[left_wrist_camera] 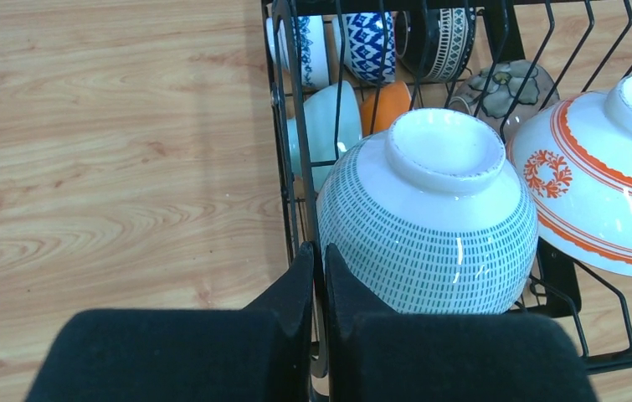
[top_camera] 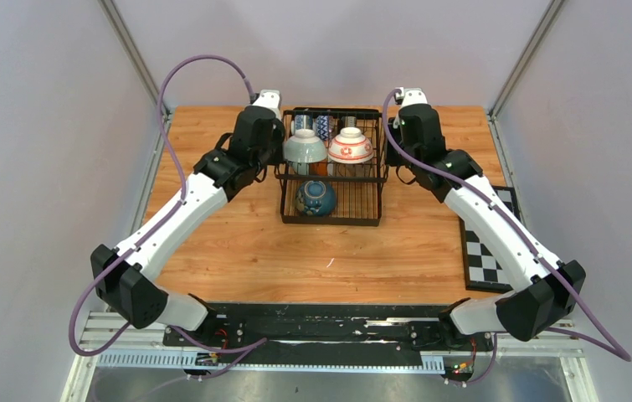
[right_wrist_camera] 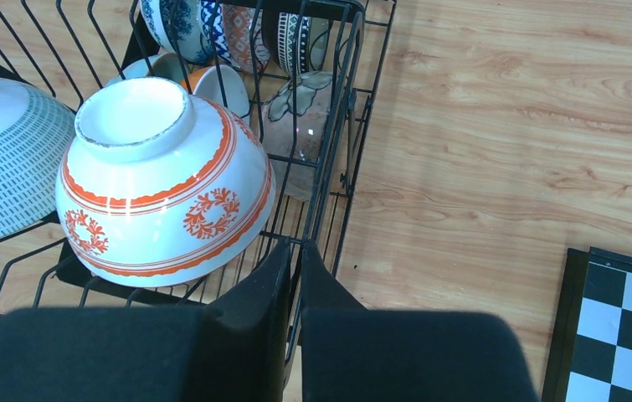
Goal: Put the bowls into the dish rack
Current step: Reset both arms
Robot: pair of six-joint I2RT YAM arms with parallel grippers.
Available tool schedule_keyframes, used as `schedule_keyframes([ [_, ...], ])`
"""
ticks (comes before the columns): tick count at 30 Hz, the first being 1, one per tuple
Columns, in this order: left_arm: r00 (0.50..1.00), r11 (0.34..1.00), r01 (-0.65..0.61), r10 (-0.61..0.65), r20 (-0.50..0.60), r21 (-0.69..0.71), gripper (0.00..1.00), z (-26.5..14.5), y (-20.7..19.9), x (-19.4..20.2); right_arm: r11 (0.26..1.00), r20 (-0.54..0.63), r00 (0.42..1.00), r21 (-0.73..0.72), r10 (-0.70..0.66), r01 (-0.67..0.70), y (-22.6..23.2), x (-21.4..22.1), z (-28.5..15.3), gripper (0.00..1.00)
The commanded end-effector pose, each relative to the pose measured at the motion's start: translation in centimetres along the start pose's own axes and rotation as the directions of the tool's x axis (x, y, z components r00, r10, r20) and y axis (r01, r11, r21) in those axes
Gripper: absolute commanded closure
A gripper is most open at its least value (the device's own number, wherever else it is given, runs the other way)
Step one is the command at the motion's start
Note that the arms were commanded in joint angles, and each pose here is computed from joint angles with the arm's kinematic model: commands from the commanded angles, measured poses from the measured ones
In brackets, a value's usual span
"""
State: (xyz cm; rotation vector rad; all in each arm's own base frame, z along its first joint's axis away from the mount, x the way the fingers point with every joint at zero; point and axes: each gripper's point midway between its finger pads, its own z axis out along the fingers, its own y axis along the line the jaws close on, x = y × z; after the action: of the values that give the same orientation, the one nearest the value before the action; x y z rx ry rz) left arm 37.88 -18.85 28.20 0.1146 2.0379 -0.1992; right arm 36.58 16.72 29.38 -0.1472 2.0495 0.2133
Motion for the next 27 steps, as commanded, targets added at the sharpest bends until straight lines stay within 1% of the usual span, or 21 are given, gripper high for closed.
schedule_keyframes([
  [1, 1.0, 1.0, -0.008, 0.008, -0.004, -0.003, 1.0, -1.0, 0.9, 0.3, 0.999, 0.006, 1.0, -0.048, -0.007, 0.007, 0.5, -0.1, -0.4, 0.97],
  [6, 1.0, 0.999, 0.003, -0.004, 0.012, 0.046, 1.0, -2.3, 0.5, 0.0, 0.997, 0.016, 1.0, -0.076, -0.01, 0.011, 0.8, -0.1, -1.2, 0.97],
  [14, 1.0, 0.993, 0.022, -0.024, 0.014, 0.116, 1.0, -4.9, 0.1, 0.8, 0.994, 0.022, 1.0, -0.108, -0.018, 0.02, 1.6, 0.9, -3.1, 0.97],
  [19, 0.999, 0.982, 0.048, -0.051, 0.011, 0.18, 1.0, -6.7, -0.4, 1.6, 0.995, 0.03, 0.999, -0.101, -0.013, 0.016, 1.6, 1.5, -4.5, 0.97],
  [27, 0.999, 0.978, 0.054, -0.053, -0.012, 0.203, 1.0, -7.9, -0.1, 3.3, 0.997, 0.035, 0.999, -0.077, -0.008, 0.011, 1.1, 2.5, -5.6, 0.97],
])
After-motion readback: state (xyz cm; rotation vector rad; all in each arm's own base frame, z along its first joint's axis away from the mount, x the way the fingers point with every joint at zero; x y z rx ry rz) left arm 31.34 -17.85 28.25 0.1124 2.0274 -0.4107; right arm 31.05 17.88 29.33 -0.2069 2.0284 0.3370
